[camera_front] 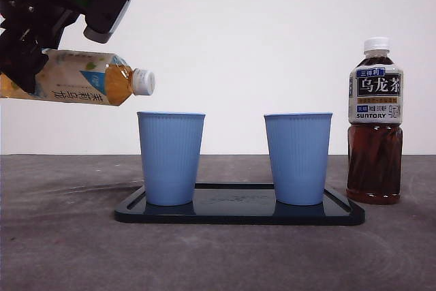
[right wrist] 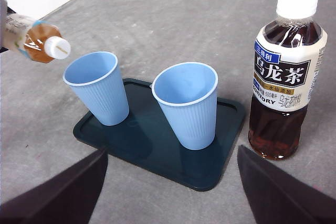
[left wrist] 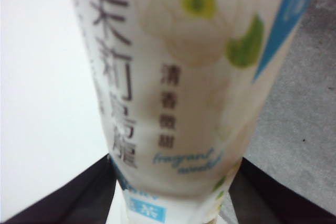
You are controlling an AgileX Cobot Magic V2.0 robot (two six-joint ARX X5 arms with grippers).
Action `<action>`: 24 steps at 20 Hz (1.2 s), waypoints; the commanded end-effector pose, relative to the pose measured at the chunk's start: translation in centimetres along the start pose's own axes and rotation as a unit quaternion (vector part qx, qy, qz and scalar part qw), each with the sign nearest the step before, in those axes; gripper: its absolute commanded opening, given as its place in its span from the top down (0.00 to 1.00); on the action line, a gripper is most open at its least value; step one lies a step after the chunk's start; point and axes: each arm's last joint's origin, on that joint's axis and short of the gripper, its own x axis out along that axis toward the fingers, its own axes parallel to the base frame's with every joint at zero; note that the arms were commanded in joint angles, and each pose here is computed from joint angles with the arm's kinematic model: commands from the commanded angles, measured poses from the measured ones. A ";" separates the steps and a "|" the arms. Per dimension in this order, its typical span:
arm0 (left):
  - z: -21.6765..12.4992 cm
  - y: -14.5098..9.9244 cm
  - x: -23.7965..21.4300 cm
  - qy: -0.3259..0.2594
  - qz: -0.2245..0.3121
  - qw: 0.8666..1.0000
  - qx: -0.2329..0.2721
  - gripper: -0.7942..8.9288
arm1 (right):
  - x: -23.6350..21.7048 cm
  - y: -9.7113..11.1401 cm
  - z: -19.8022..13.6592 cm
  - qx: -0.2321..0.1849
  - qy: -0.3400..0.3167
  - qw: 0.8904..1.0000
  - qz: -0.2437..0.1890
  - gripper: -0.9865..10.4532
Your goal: Pour the drink into the cup
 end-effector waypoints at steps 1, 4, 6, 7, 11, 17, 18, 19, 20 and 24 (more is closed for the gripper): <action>0.3 1.3 -0.5 -0.002 0.026 0.999 -0.022 0.64 | -0.1 0.2 0.3 -0.008 -0.006 1.000 0.006 0.57; 0.3 1.3 -0.6 -0.002 0.027 0.999 -0.025 0.69 | -0.1 0.2 0.3 -0.008 -0.006 1.000 0.006 0.57; 0.4 1.6 -0.6 -0.009 0.039 0.998 -0.054 0.82 | -0.1 0.2 0.3 -0.009 -0.006 1.000 0.006 0.57; 0.5 2.0 -0.7 -0.016 0.051 0.996 -0.075 0.88 | -0.1 0.2 0.3 -0.009 -0.006 1.000 0.006 0.57; 0.6 2.8 -1.2 -0.049 0.078 0.989 -0.119 0.91 | -0.1 0.1 0.3 -0.012 -0.007 1.000 0.004 0.57; -1.9 4.4 -2.8 -0.128 0.079 0.908 -0.391 0.91 | -0.1 0.1 0.3 -0.013 -0.005 1.000 0.003 0.57; -2.5 4.6 -3.1 -0.146 0.072 0.889 -0.427 0.91 | -0.1 0.1 0.2 -0.013 -0.003 1.000 0.003 0.57; -3.2 4.9 -3.4 -0.164 0.064 0.864 -0.472 0.91 | -0.1 0.1 0.2 -0.013 -0.003 1.000 0.003 0.57; -3.8 5.1 -3.7 -0.183 0.053 0.842 -0.505 0.91 | -0.1 0.1 0.2 -0.013 -0.003 1.000 0.003 0.57; -6.2 5.7 -4.6 -0.278 -0.027 0.722 -0.633 0.91 | -0.1 0.1 0.2 -0.012 -0.004 1.000 -0.001 0.57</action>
